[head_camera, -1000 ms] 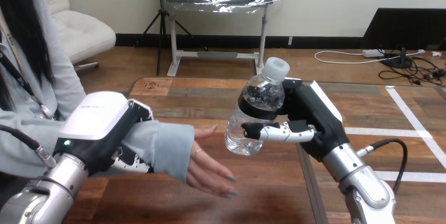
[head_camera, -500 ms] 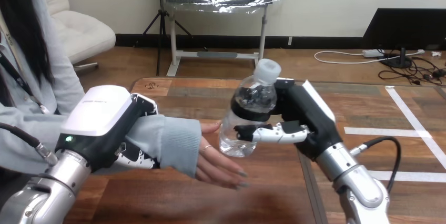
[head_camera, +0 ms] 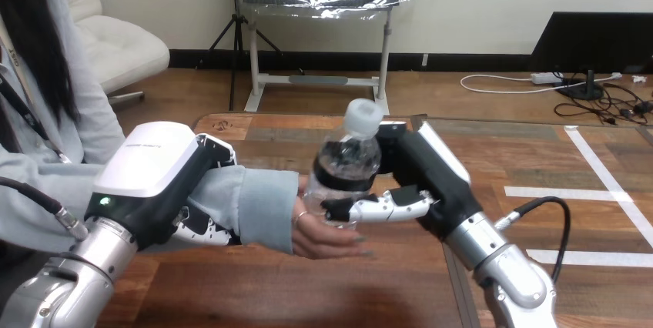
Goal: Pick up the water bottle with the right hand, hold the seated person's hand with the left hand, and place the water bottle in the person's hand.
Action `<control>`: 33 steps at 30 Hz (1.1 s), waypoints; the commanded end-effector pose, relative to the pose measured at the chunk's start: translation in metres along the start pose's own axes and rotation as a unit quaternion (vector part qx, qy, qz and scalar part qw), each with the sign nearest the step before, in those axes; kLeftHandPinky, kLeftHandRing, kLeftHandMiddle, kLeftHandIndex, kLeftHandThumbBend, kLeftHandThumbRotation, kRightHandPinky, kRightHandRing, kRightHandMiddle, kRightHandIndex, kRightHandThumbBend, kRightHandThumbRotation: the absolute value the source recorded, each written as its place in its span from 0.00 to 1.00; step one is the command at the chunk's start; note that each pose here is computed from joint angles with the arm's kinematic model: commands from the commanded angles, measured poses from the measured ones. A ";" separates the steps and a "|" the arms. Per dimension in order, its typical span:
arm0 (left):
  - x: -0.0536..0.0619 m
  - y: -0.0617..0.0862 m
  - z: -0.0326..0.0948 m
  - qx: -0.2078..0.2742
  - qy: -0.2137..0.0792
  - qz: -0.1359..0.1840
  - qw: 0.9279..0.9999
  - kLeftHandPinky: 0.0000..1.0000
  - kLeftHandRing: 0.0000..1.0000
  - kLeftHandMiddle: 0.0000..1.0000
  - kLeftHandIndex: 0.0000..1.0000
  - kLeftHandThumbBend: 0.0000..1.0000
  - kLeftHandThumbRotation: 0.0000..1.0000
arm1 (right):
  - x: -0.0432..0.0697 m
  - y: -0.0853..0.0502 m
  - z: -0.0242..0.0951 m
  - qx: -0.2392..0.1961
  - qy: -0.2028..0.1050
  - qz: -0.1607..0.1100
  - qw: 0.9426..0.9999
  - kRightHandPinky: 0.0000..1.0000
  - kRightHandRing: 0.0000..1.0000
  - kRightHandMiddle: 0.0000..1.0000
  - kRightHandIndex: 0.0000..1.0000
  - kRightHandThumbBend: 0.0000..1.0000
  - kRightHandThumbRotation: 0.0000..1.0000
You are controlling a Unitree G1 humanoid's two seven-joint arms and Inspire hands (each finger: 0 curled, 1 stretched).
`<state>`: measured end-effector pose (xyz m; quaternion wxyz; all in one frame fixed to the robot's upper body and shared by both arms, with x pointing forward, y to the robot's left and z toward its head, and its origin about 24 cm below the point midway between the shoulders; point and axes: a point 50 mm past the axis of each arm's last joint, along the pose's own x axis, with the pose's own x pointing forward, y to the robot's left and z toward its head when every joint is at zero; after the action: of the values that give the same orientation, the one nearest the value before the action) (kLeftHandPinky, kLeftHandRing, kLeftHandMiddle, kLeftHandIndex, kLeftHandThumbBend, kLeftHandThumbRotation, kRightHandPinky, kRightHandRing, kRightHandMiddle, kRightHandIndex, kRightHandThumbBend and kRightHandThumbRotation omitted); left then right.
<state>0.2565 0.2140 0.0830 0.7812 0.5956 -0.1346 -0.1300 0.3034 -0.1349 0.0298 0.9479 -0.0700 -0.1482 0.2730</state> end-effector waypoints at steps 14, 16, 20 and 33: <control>0.015 0.029 0.018 0.001 -0.045 0.070 0.997 0.27 0.29 0.34 0.36 0.88 0.00 | 0.011 0.015 0.030 -0.009 -0.085 0.019 0.996 0.23 0.30 0.39 0.43 0.78 0.00; 0.016 0.028 0.019 0.001 -0.046 0.070 0.997 0.27 0.29 0.34 0.36 0.88 0.00 | 0.011 0.017 0.031 -0.003 -0.086 0.021 0.996 0.23 0.30 0.38 0.43 0.78 0.00; 0.017 0.028 0.020 0.000 -0.046 0.071 0.996 0.27 0.29 0.35 0.36 0.88 0.00 | 0.009 0.020 0.033 0.009 -0.087 0.025 0.996 0.23 0.29 0.38 0.43 0.78 0.00; 0.018 0.026 0.020 -0.004 -0.039 0.066 0.997 0.27 0.29 0.35 0.37 0.88 0.00 | 0.003 0.026 0.039 0.027 -0.095 0.029 0.995 0.23 0.29 0.38 0.43 0.79 0.00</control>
<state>0.2563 0.2077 0.0824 0.7875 0.5858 -0.1392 -0.1315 0.2761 -0.1256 0.0314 0.9455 -0.0321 -0.1568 0.2835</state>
